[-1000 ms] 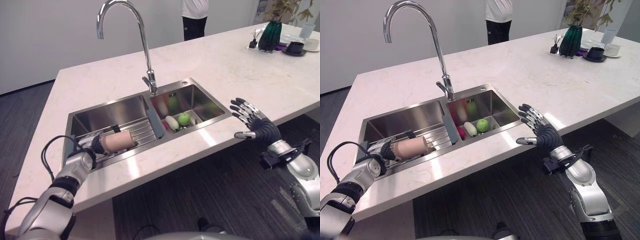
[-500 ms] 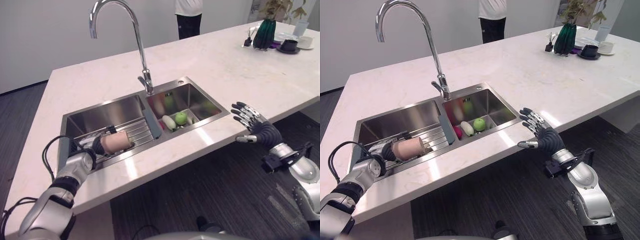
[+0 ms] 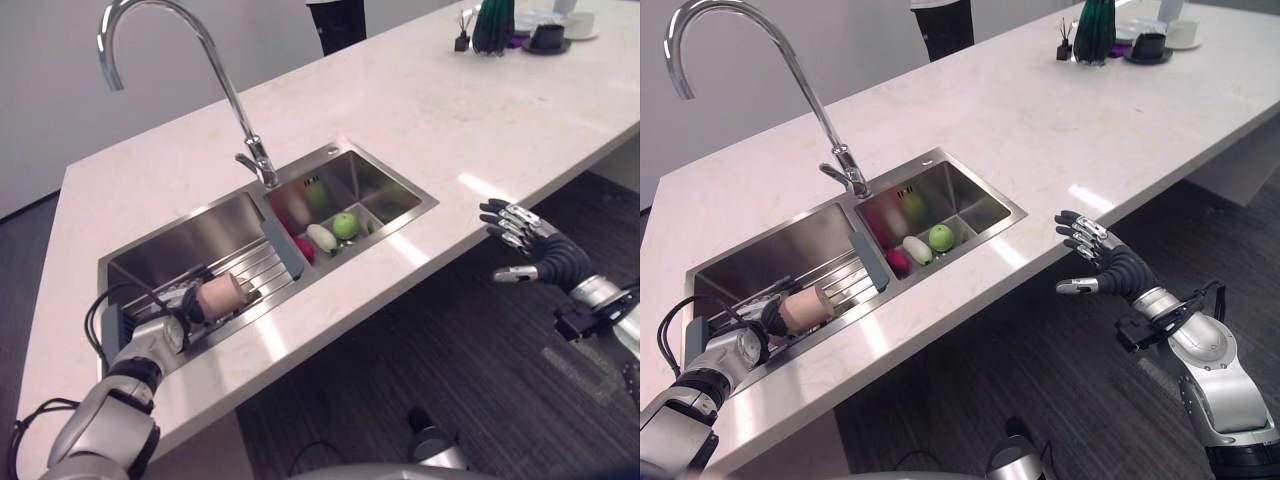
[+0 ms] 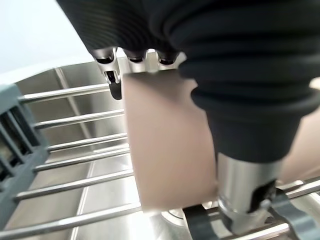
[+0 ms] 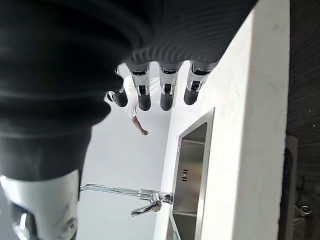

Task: Place the dishes in the dishwasher.

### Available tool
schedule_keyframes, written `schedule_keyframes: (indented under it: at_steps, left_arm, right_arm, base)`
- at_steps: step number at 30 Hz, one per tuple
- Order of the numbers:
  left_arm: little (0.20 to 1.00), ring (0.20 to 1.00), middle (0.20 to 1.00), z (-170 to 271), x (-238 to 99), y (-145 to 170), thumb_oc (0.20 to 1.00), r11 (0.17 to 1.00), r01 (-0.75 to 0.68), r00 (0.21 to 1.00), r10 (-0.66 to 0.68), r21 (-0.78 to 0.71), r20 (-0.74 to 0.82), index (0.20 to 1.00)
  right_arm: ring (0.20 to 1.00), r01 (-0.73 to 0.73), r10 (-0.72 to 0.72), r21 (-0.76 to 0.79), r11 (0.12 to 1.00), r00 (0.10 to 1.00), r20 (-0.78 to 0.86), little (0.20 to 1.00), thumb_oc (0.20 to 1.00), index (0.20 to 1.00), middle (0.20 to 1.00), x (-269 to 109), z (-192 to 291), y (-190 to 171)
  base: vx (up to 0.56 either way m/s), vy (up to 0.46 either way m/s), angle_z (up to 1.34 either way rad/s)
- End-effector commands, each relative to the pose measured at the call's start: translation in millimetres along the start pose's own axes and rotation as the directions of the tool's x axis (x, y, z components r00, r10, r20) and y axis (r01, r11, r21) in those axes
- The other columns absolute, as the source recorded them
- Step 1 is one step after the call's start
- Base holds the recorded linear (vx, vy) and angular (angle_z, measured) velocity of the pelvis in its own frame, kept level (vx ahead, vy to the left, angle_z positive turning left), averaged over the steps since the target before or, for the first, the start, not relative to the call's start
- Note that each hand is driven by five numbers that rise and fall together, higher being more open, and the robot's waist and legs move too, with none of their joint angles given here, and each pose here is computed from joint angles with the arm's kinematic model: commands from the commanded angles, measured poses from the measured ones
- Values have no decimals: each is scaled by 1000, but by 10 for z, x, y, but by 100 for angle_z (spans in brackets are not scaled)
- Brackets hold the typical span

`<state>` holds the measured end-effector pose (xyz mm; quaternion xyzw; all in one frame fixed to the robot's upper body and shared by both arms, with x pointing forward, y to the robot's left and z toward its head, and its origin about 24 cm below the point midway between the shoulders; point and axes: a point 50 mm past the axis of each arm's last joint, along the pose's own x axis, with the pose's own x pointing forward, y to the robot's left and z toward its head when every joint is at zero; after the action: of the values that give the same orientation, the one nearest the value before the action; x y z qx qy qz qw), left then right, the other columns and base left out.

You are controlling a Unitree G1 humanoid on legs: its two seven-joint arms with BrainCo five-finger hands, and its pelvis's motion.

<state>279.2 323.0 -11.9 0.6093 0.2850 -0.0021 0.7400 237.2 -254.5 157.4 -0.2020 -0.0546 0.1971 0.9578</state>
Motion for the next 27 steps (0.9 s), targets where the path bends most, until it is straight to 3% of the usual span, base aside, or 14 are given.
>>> schedule_keyframes:
  at_steps: [1,15,19,24,27]
  left_arm:
    - [200,200,200,-82,56,346,200,994,-105,994,105,22,-28,200]
    - [200,200,200,69,26,517,200,958,-280,958,275,54,84,200]
    - [200,200,200,65,-40,711,200,923,-385,913,384,-21,136,200]
    - [200,200,200,55,-262,1054,200,747,-558,767,631,-360,120,200]
    - [200,200,200,-47,-469,1179,200,623,-660,638,760,-419,124,200]
  right_arm:
    - [1000,24,-15,-53,998,986,165,1000,1000,1000,1000,58,368,-158]
    - [1000,58,-54,-18,998,985,163,1000,1000,1000,1000,8,244,-72]
    - [1000,94,-94,11,996,983,155,1000,1000,1000,1000,-45,155,-31]
    - [1000,135,-151,80,988,961,233,1000,1000,1000,1000,-80,126,96]
    - [1000,164,-193,127,978,945,264,1000,1000,1000,1000,-98,105,128]
  base:
    - [-6,110,-6]
    - [-49,-22,2]
    - [-48,-95,10]
    - [-79,-146,15]
    - [-55,-158,23]
